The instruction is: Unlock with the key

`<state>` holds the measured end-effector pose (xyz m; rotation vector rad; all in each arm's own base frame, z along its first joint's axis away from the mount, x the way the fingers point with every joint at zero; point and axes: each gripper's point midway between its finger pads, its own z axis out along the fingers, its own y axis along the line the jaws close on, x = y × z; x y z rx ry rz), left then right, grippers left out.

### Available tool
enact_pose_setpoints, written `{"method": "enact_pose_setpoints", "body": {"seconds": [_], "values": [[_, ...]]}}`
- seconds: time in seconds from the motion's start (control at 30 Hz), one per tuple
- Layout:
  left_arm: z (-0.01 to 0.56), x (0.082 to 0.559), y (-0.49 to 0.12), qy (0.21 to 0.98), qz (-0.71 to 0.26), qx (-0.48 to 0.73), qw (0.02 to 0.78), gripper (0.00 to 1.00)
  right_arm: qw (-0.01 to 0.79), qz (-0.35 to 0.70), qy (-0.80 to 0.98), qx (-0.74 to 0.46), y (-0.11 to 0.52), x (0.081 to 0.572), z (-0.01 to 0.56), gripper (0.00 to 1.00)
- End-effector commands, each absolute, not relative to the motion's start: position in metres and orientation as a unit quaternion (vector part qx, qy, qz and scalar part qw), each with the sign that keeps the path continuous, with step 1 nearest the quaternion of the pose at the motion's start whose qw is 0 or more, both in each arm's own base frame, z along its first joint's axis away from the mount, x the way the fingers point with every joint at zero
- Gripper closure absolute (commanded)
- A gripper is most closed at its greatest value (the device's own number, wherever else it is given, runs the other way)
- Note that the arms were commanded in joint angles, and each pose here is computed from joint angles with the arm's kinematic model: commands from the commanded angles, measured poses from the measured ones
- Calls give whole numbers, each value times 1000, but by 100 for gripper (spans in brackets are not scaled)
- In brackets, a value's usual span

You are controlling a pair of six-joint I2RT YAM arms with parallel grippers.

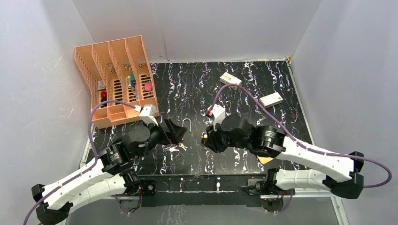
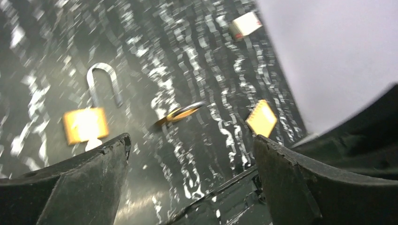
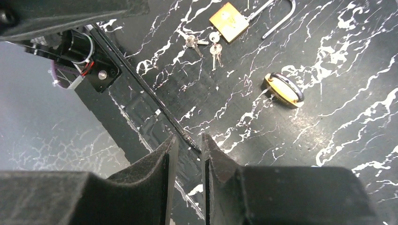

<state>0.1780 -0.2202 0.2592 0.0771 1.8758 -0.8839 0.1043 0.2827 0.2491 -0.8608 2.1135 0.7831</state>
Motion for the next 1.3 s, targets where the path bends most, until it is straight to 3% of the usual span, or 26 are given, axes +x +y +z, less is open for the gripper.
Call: {"method": "enact_pose_setpoints", "body": {"seconds": [0.0,0.17,0.2,0.3,0.33,0.5,0.9,1.27], "values": [[205,180,-167,843,-259,-119,456,2,382,358,797,-302,316,111,267,67],[172,175,-149,891,-150,-104,415,2,391,349,797,-300,318,117,268,67],[162,173,-151,902,-131,-94,400,8,395,349,795,-299,316,117,270,67],[130,168,-154,929,-79,-68,356,43,408,347,790,-297,309,119,277,67],[122,168,-157,934,-69,-50,347,50,413,345,789,-296,306,120,280,67],[93,175,-165,949,-31,0,314,52,427,342,786,-288,293,120,294,67],[50,189,-179,970,-68,60,227,72,444,349,776,-281,275,117,314,67],[30,184,-164,977,-39,60,203,73,452,345,772,-283,273,119,320,67]]}}
